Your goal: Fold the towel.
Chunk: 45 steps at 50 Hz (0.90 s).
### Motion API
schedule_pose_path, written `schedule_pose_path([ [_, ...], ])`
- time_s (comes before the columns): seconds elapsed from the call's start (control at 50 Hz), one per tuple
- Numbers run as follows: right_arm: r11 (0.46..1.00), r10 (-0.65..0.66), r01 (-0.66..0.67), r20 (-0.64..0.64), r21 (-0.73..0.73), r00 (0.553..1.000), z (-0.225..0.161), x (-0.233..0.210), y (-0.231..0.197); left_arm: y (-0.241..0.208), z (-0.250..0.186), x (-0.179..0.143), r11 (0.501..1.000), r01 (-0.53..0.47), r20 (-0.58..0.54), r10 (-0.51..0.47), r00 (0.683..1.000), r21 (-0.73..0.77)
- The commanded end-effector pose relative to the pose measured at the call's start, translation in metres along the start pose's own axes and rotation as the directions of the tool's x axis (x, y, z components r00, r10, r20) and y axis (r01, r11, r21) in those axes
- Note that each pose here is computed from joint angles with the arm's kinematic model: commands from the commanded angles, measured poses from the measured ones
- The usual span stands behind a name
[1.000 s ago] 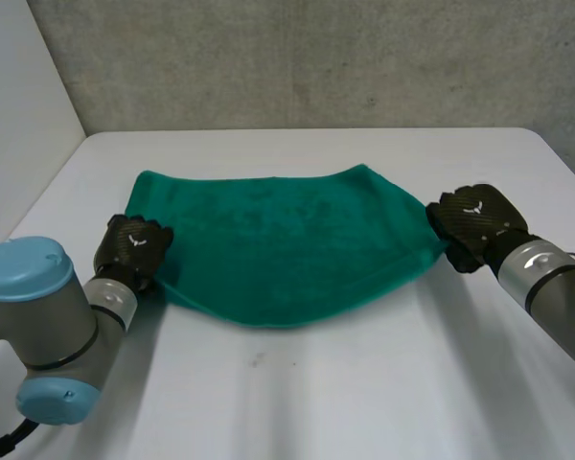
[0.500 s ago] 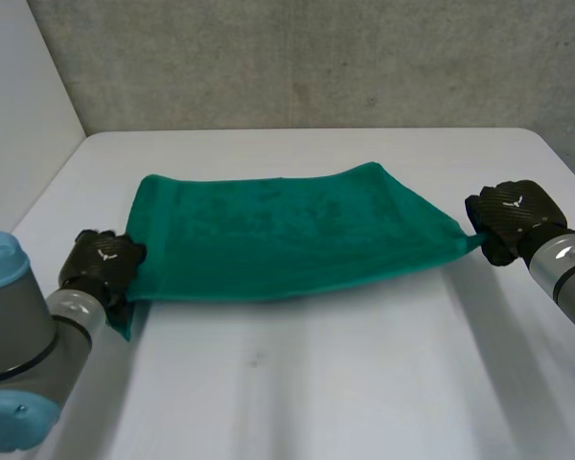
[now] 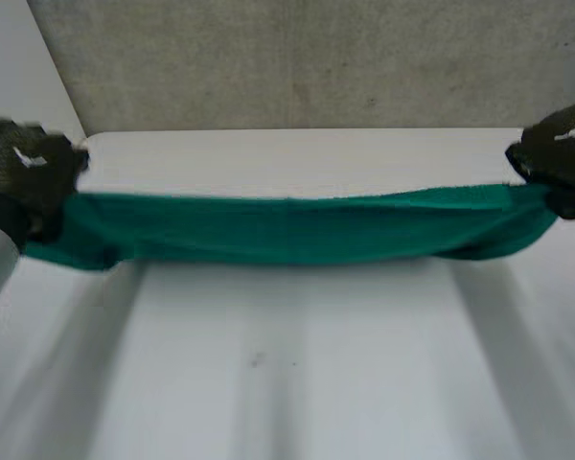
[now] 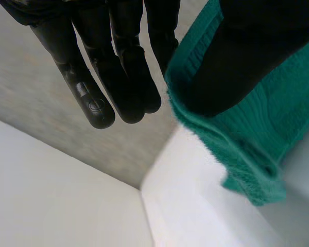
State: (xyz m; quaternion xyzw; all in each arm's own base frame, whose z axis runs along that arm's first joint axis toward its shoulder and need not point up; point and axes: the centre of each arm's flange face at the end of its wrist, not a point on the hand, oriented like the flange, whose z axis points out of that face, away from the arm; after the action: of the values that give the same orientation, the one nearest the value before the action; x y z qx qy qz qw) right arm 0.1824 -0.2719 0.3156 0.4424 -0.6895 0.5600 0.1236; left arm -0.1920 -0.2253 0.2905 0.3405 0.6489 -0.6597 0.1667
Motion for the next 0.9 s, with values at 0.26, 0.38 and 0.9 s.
schedule_pose_path([
  [0.26,0.990,-0.106,0.096,-0.092,-0.105,0.990,0.123,-0.011,0.016,0.030,0.152,0.025,0.990,-0.129,0.009,0.130,0.992,-0.065],
  [0.38,0.940,0.139,0.056,-0.528,0.336,0.838,0.105,0.090,-0.078,-0.096,0.155,-0.059,0.906,-0.179,0.449,-0.015,0.893,0.384],
  [0.9,0.974,0.112,-0.074,-0.176,0.214,0.978,0.134,-0.032,0.023,0.039,0.137,0.051,0.986,0.038,0.158,-0.064,0.985,0.161],
])
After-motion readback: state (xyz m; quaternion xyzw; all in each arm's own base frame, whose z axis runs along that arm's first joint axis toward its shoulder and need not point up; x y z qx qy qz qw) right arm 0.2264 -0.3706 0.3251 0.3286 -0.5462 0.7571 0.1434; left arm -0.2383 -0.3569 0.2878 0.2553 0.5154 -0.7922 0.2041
